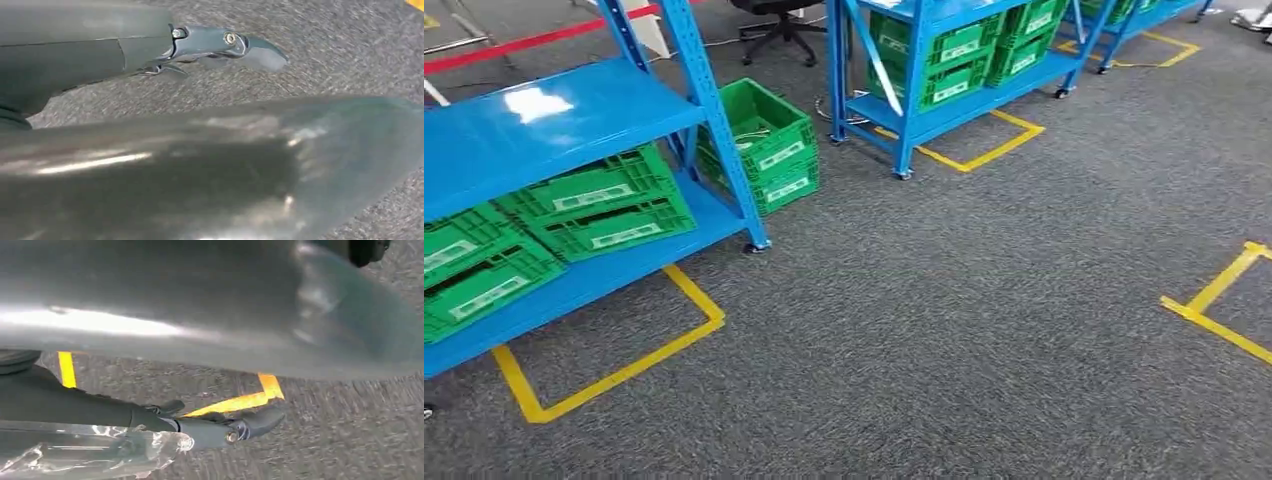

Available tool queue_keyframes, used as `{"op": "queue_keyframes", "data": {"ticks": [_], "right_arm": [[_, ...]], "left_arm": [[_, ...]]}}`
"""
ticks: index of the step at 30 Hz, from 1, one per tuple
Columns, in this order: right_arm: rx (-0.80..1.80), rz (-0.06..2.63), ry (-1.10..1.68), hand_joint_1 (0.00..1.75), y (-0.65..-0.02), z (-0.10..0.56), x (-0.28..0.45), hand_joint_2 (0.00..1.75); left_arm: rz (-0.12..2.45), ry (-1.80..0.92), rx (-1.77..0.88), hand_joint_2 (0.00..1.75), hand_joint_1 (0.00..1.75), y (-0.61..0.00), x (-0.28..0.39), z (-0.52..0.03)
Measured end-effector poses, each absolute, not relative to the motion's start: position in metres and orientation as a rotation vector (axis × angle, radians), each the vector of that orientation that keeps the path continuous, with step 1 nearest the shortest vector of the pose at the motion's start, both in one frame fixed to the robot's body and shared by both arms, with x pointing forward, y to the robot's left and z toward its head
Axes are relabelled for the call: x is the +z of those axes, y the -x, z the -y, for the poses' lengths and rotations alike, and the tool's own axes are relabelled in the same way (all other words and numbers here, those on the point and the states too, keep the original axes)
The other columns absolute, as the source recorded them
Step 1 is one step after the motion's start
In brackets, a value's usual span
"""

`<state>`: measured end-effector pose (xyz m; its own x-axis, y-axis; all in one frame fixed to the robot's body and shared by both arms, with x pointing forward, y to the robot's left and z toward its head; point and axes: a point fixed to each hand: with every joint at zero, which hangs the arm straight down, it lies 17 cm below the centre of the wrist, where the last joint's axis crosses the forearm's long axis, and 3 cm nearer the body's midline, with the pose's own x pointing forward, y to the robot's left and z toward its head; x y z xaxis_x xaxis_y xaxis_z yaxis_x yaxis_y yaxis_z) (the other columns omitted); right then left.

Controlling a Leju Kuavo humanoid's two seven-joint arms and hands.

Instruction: Take the parts from the cabinet and place them on the table.

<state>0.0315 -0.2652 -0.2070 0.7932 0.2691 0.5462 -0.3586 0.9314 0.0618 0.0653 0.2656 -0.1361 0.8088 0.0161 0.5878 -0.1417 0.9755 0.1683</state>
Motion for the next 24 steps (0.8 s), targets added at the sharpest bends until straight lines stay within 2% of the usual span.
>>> {"op": "queue_keyframes", "data": {"ticks": [24], "right_arm": [[0.357,0.586,-0.122,0.0,-0.0366,0.2764,-0.2123,0.0]], "left_arm": [[0.624,-0.217,0.093,0.0,0.0,-0.0611,-0.1315,-0.2694]]}}
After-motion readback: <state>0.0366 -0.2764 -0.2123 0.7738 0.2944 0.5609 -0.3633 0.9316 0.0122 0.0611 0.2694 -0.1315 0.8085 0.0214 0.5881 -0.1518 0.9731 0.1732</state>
